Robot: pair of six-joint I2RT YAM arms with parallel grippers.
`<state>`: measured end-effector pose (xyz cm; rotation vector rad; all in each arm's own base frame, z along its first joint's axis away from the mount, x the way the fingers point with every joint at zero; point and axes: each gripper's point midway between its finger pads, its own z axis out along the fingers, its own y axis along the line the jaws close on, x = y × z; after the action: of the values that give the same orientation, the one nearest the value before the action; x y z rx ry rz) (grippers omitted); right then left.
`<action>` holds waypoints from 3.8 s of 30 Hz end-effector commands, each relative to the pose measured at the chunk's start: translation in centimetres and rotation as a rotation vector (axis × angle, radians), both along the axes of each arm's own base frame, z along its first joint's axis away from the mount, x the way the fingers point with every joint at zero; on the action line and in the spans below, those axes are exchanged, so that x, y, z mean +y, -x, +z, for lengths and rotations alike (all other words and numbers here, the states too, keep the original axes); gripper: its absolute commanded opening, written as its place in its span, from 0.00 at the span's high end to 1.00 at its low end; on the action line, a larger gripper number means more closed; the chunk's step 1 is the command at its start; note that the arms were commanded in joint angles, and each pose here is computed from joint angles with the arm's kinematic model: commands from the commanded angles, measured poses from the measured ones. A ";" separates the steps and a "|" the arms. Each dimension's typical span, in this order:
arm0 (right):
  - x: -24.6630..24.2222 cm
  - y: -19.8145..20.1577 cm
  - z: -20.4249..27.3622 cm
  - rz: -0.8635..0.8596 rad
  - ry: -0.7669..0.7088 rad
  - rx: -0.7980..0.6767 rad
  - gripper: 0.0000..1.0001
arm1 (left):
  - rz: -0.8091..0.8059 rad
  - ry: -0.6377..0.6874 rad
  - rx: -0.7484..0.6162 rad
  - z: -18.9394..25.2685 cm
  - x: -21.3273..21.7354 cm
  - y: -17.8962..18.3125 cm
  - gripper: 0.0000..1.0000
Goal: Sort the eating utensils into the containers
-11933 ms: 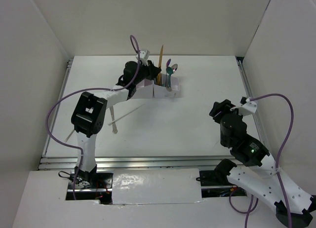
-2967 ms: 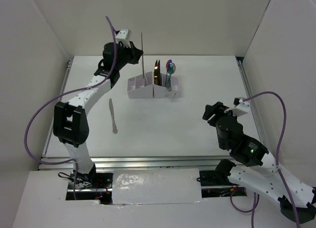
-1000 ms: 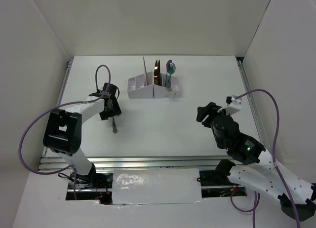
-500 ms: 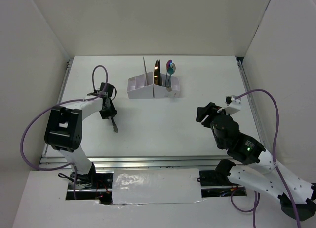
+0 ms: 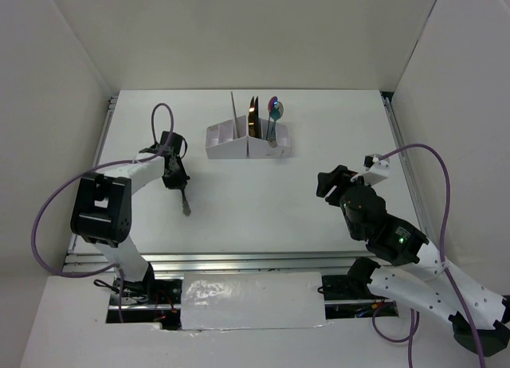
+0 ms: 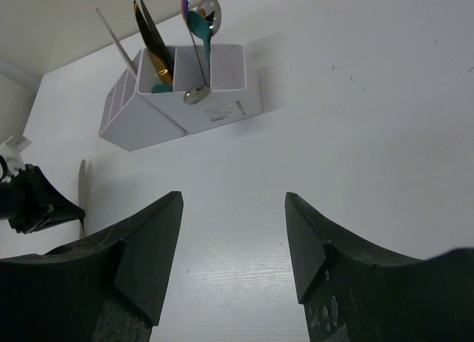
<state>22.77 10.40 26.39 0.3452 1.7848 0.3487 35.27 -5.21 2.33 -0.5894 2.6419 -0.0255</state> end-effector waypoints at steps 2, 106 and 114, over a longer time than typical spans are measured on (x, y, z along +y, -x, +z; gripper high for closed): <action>0.0 -0.2 2.1 -0.008 -0.045 -0.056 0.34 | -0.055 0.021 -0.143 6.5 -0.7 -2.0 0.91; -0.9 0.5 1.2 -0.022 -0.060 -0.066 0.34 | -0.186 -0.011 0.221 -3.3 -3.6 1.4 0.73; -1.4 0.8 1.0 -0.036 -0.061 -0.062 0.34 | -0.127 -0.075 0.075 2.2 -2.3 -0.8 1.00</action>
<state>22.04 9.33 27.35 0.3804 1.7276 0.3877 35.50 -8.28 1.92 -0.3530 2.8133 0.0220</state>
